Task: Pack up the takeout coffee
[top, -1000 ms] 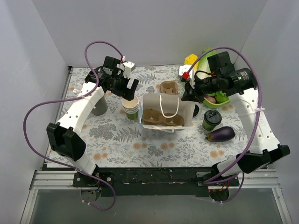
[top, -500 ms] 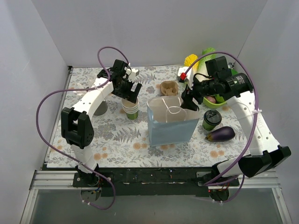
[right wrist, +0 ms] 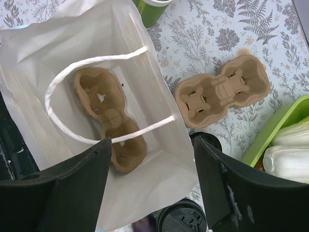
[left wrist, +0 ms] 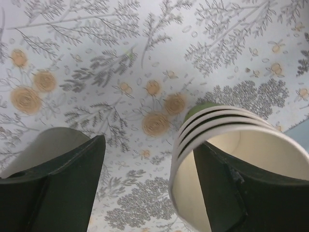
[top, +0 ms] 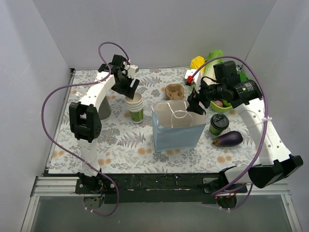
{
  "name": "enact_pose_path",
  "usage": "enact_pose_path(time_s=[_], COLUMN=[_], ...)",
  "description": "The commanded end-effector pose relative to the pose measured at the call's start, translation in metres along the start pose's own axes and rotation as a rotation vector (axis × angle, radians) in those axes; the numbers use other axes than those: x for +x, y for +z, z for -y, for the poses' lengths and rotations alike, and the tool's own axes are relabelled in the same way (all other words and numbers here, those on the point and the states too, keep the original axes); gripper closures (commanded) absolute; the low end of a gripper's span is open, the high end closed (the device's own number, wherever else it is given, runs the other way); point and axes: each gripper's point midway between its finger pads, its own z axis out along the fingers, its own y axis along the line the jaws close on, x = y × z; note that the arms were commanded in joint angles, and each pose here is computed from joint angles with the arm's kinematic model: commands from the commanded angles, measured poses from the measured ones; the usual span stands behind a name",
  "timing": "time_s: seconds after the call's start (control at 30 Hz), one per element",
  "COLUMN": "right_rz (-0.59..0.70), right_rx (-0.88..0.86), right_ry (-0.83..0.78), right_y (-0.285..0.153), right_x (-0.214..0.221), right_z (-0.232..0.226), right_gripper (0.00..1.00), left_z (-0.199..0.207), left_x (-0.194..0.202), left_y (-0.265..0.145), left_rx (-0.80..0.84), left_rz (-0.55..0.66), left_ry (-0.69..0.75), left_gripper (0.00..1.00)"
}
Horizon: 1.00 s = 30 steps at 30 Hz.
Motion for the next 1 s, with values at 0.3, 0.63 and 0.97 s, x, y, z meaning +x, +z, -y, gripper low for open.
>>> enact_pose_path(time_s=[0.3,0.63,0.97], right_rz=[0.031,0.029,0.014], right_rx=[0.067,0.075,0.093], right_ry=[-0.024,-0.028,-0.029], right_y=[-0.002,0.000,-0.001], right_x=[-0.007,-0.005,0.001], right_z=[0.012,0.014,0.015], right_gripper=[0.24,0.24,0.24], left_z=[0.031,0.034,0.002], left_x=[0.003,0.003,-0.021], left_y=[-0.006,-0.012,-0.016], left_rx=[0.317,0.305,0.155], left_rz=[-0.085,-0.071,-0.004], left_ry=[0.021,-0.040,-0.052], left_gripper=[0.42,0.64,0.98])
